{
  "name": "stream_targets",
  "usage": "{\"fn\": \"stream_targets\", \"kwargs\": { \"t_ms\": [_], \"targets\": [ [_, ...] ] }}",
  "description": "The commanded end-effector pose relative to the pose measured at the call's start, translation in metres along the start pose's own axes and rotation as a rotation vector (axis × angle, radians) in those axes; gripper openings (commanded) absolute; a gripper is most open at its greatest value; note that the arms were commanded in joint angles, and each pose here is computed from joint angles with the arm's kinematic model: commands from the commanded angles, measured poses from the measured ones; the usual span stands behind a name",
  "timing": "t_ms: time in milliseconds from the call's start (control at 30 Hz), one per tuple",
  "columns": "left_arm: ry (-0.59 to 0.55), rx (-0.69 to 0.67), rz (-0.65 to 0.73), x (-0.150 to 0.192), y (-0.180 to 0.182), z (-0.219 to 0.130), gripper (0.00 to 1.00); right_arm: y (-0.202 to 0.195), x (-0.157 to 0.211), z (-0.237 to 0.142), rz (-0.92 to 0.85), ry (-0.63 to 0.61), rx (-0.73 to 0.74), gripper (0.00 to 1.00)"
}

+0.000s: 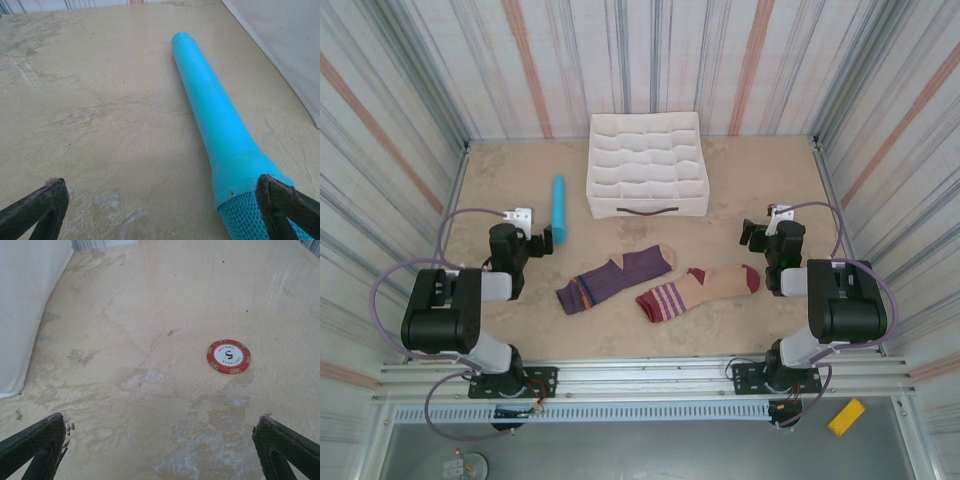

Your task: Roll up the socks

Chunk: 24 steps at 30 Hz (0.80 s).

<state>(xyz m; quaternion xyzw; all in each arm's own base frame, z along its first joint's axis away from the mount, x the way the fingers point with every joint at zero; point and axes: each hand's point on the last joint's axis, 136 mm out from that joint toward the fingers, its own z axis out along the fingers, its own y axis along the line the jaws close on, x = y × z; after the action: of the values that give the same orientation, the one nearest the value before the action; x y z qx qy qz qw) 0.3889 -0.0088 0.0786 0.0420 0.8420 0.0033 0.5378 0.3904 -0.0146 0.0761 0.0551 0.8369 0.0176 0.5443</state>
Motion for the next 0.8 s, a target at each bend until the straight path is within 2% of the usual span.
{"fn": "stream_targets", "kwargs": {
  "t_ms": [0,167,267,400,533,600,700,767],
  "targets": [
    [-0.037,-0.005,-0.006,-0.014,0.0,0.001,0.99,0.001,-0.006,0.002,-0.007,-0.01,-0.008,0.99],
    [-0.041,-0.008,-0.009,-0.018,0.001,-0.001,0.99,0.001,-0.009,0.0,-0.023,-0.024,0.02,0.99],
    [0.015,-0.013,-0.014,-0.028,0.002,-0.002,0.99,0.005,-0.019,-0.003,-0.047,-0.017,0.024,0.99],
    [0.085,-0.012,-0.036,-0.04,-0.001,-0.009,0.99,0.011,-0.038,-0.012,-0.115,0.073,0.117,0.99],
    [0.219,-0.071,-0.123,-0.045,0.002,-0.025,0.99,0.019,-0.061,-0.038,-0.021,0.089,0.158,0.99],
    [0.302,-0.07,-0.174,-0.046,-0.001,-0.034,0.99,0.031,-0.065,-0.05,0.011,0.141,0.123,0.99],
    [0.373,-0.03,-0.237,-0.053,-0.015,-0.049,0.99,0.044,-0.066,-0.065,0.064,0.214,0.122,0.99],
    [0.406,0.045,-0.287,-0.06,-0.032,-0.06,0.99,0.061,-0.06,-0.074,0.078,0.296,0.063,0.99]
  ]
}}
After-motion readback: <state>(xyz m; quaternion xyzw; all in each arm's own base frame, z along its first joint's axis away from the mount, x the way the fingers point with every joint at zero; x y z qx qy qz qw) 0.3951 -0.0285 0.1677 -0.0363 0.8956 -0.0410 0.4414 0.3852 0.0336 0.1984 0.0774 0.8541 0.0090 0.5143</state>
